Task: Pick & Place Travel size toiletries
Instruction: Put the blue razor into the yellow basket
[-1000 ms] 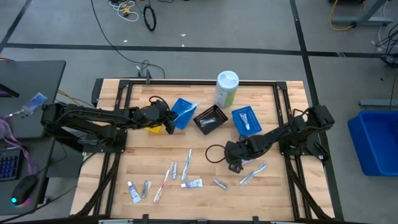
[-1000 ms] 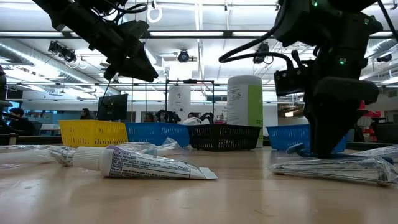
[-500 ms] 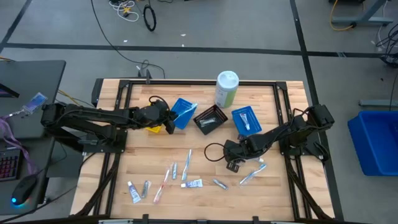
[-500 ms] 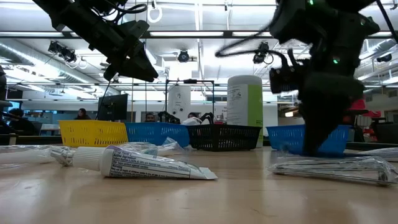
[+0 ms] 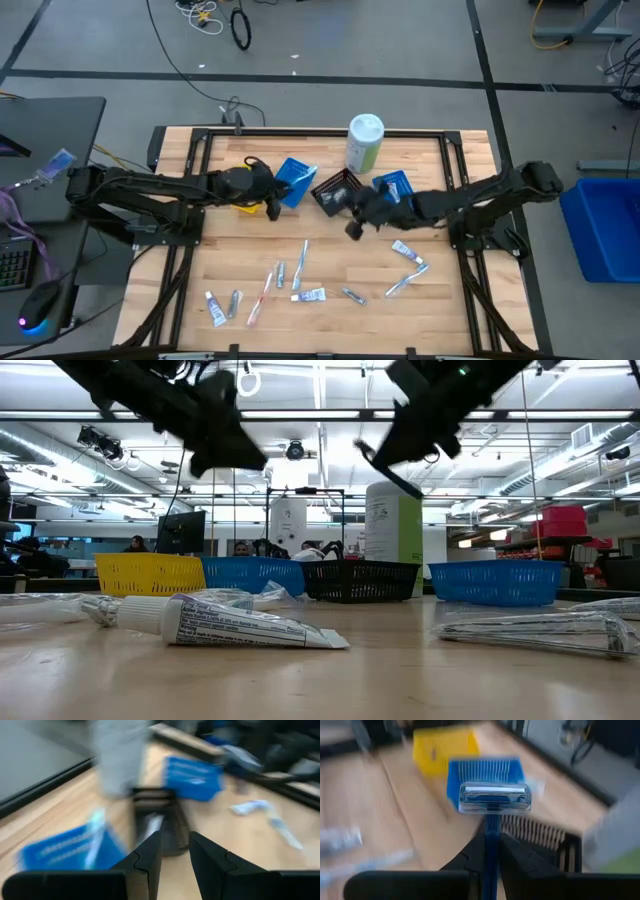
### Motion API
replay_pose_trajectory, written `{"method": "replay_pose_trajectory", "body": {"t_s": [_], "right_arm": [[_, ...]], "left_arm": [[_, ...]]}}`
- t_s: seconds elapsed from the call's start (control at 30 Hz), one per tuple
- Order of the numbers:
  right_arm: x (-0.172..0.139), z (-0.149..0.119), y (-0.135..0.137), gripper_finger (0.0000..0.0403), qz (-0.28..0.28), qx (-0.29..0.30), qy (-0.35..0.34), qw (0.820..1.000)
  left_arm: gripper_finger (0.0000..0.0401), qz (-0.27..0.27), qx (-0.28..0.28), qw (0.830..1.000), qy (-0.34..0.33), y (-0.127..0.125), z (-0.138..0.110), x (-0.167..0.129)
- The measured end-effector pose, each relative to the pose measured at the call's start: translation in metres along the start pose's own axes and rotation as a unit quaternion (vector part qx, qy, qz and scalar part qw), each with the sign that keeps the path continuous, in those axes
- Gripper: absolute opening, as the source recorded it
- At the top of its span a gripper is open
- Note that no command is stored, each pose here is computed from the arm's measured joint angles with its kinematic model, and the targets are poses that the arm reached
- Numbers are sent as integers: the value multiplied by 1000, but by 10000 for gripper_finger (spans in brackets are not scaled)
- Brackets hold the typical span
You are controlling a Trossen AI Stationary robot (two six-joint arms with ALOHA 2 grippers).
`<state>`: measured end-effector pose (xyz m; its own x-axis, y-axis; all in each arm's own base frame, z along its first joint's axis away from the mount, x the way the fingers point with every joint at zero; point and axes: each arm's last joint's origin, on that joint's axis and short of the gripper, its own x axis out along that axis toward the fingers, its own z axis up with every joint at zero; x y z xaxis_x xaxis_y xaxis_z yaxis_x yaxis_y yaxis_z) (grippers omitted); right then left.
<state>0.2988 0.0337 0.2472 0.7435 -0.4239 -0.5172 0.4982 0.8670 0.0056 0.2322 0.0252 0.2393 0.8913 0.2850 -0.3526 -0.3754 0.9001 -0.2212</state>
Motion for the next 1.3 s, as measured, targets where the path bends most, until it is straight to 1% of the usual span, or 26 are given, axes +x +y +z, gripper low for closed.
{"method": "replay_pose_trajectory", "body": {"t_s": [0.07, 0.13, 0.2, 0.27, 0.33, 0.4, 0.53, 0.63, 0.83, 0.97, 1.07, 1.3], "right_arm": [[2, 13, -3, 45, 29, 7, -39, 999], [4, 25, -5, 45, 70, 5, -76, 995], [5, 35, -6, 45, 120, -10, -106, 987], [6, 41, -8, 45, 158, -20, -122, 980], [7, 43, -10, 45, 178, -23, -128, 976], [8, 46, -13, 45, 180, -19, -136, 974], [11, 46, -16, 45, 171, -25, -135, 976], [11, 46, -16, 45, 171, -25, -138, 975], [12, 46, -16, 48, 171, -26, -135, 976], [12, 46, -16, 48, 171, -26, -135, 976], [11, 46, -16, 49, 171, -25, -137, 975], [11, 47, -16, 50, 172, -24, -140, 975]], "left_arm": [[104, -44, 20, 999, -21, -4, 5, 0], [104, -66, 27, 997, -40, -7, 10, -1], [104, -79, 38, 995, -53, -8, 12, -1], [104, -100, 46, 992, -60, -10, 14, -2], [105, -123, 48, 990, -55, -13, 12, 1], [108, -131, 50, 989, -45, -17, 7, 7], [120, -158, 73, 983, -66, -30, -2, 26], [136, -167, 88, 979, -76, -39, -7, 41], [173, -124, 99, 983, -97, -44, -2, 65], [188, -116, 125, 979, -108, -48, 3, 71], [192, -101, 124, 981, -107, -49, 4, 74], [182, -102, 125, 978, -131, -53, 18, 74]]}}
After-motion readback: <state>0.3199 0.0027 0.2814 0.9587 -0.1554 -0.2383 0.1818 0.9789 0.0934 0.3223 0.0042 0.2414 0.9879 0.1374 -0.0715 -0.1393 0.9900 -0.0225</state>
